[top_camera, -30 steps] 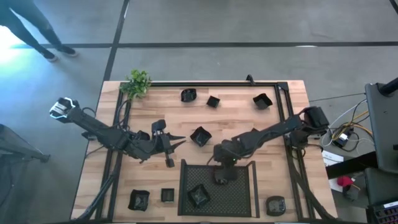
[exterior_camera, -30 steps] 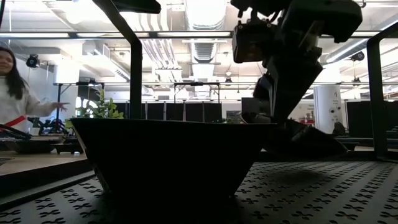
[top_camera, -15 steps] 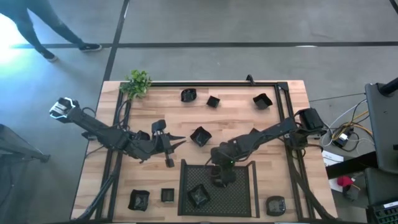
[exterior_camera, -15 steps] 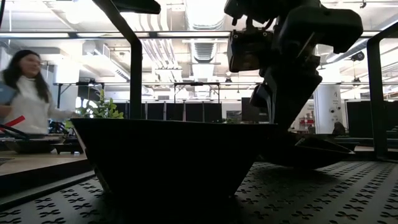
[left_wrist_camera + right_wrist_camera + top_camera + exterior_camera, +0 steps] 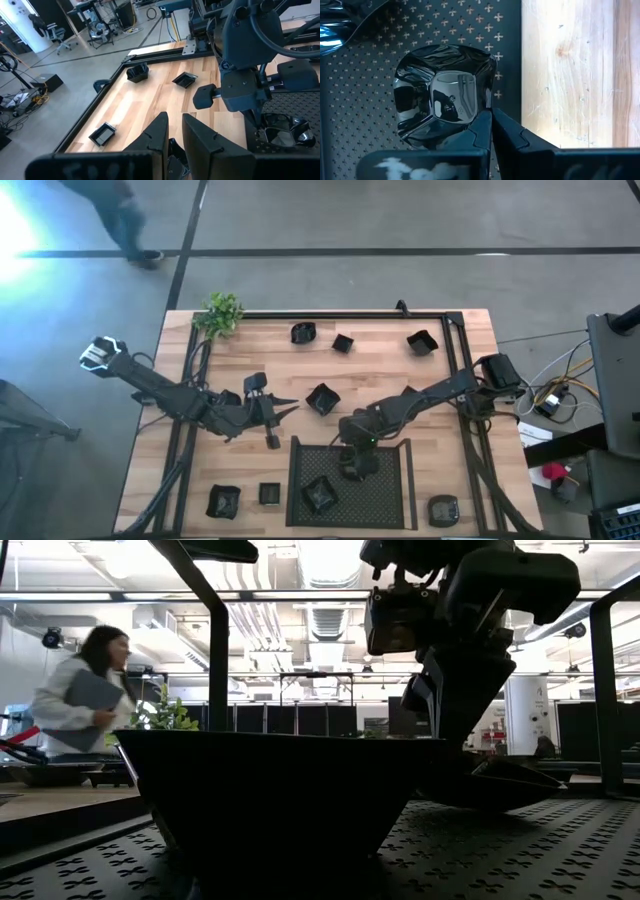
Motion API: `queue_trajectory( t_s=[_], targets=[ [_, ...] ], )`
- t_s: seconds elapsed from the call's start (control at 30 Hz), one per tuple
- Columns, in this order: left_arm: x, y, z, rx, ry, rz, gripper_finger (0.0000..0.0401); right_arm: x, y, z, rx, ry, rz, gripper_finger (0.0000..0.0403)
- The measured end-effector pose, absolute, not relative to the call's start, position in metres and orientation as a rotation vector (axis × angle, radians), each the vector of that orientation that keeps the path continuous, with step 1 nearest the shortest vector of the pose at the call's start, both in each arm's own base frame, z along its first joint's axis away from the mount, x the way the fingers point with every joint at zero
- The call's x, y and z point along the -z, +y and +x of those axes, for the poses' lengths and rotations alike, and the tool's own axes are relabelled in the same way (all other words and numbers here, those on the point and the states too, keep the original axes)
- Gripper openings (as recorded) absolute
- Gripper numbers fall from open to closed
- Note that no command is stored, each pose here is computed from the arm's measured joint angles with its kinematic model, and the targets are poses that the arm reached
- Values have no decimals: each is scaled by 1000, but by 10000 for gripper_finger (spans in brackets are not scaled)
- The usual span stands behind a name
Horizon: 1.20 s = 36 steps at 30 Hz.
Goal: Pick & Place Mini shaped plates
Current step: Put the leaf-shaped bowl on the shelf
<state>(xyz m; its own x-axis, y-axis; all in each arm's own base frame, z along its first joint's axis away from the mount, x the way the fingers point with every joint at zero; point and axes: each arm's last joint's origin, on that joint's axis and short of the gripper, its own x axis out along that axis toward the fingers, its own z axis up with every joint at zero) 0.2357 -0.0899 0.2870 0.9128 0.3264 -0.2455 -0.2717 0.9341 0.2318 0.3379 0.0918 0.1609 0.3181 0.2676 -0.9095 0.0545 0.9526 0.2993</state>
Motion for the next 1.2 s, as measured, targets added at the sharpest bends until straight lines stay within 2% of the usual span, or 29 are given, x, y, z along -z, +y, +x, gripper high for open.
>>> queue_trajectory(
  t_s=[0.77, 1.2],
  targets=[
    [-287, -90, 236, -310, 286, 199, 51, -161, 92, 338, -143, 1242, 299, 9],
    [-287, -90, 236, -310, 286, 199, 51, -161, 92, 338, -145, 1241, 296, 72]
  ],
)
